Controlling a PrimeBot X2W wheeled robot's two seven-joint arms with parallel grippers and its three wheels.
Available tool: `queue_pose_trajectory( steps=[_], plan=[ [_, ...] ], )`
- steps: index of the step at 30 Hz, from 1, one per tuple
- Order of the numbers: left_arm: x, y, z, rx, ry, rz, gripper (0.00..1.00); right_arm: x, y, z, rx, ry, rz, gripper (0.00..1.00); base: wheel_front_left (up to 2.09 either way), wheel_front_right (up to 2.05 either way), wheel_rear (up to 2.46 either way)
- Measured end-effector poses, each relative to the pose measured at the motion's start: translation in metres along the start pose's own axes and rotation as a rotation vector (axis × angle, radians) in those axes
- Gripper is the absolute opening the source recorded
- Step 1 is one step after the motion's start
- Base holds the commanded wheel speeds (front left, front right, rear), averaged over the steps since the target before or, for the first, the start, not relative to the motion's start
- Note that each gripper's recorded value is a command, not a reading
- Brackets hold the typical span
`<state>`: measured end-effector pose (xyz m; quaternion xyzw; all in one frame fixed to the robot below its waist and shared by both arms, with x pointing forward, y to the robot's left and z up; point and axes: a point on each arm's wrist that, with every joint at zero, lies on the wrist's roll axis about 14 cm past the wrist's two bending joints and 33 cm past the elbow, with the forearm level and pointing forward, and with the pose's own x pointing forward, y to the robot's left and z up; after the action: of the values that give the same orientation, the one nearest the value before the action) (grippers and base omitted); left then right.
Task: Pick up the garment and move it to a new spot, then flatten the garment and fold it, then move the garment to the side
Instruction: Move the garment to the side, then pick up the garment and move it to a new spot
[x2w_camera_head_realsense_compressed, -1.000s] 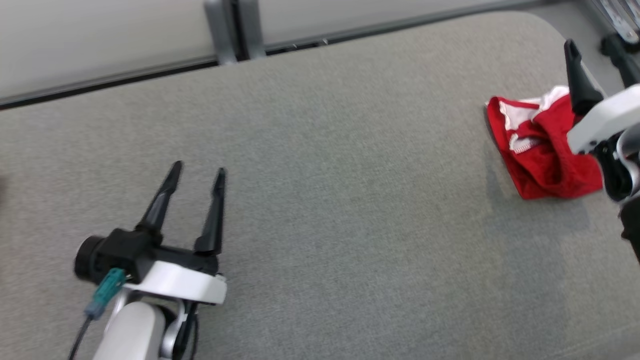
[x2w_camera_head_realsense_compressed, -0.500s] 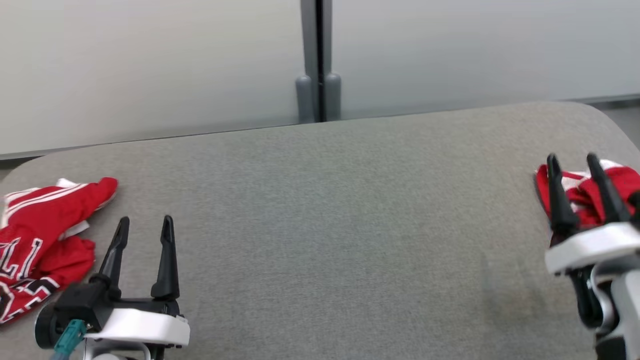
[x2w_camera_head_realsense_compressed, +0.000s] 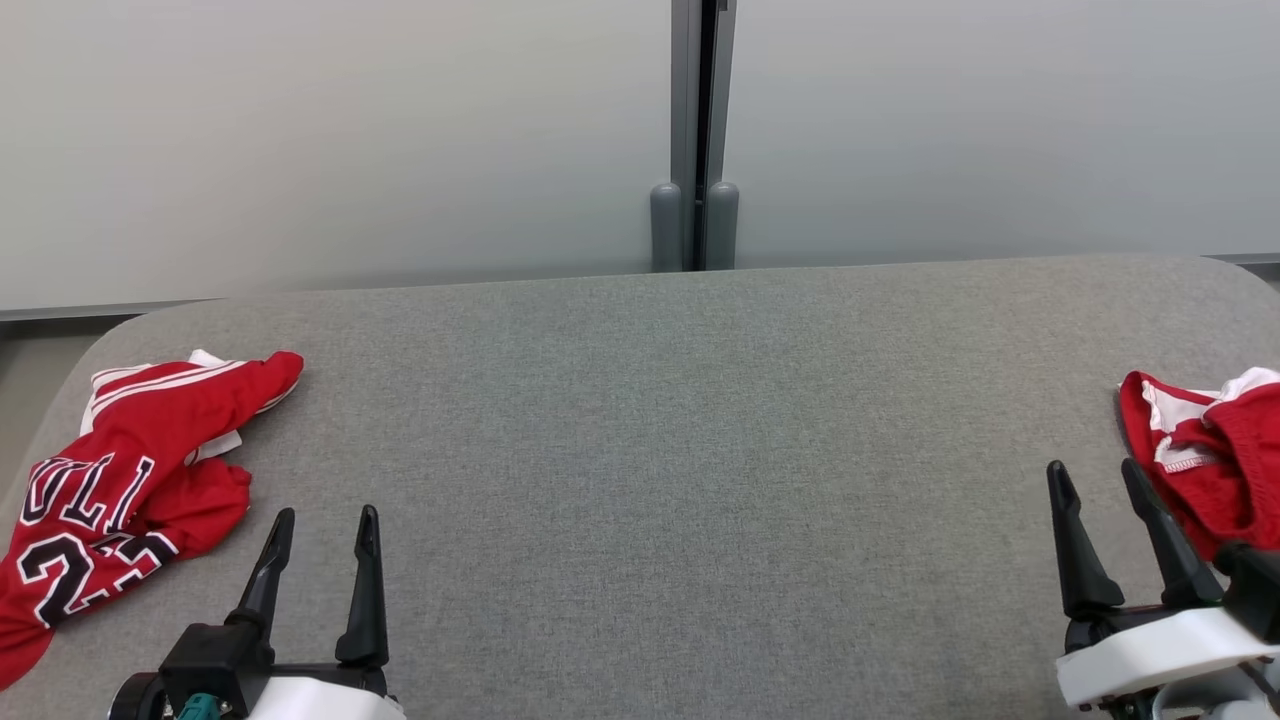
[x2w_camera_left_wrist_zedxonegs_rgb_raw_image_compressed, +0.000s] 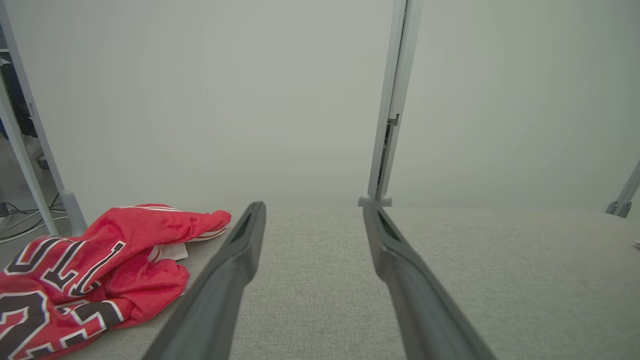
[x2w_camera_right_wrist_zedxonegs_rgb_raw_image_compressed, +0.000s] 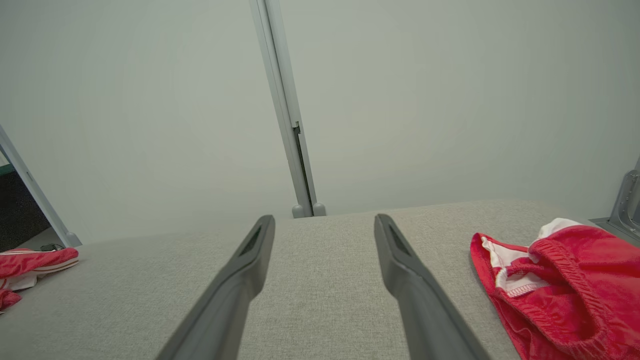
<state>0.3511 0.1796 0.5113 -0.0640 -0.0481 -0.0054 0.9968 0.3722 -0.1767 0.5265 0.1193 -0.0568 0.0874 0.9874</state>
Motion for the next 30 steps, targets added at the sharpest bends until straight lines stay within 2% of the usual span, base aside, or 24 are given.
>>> queue_pose_trajectory(
  steps=[10,24,30],
  plan=[
    [0.001,-0.003,-0.004,-0.011,0.010,0.002,1.00,-0.003,0.018,-0.011,0.024,0.028,0.047,1.00,0.00,0.00,0.00],
    [0.002,-0.005,-0.004,-0.013,0.005,-0.003,1.00,-0.001,0.022,-0.016,0.028,0.048,0.064,1.00,0.00,0.00,0.00],
    [0.002,0.006,0.003,-0.017,-0.014,0.035,1.00,0.003,0.030,-0.021,0.035,0.065,0.092,1.00,0.00,0.00,0.00]
  ],
)
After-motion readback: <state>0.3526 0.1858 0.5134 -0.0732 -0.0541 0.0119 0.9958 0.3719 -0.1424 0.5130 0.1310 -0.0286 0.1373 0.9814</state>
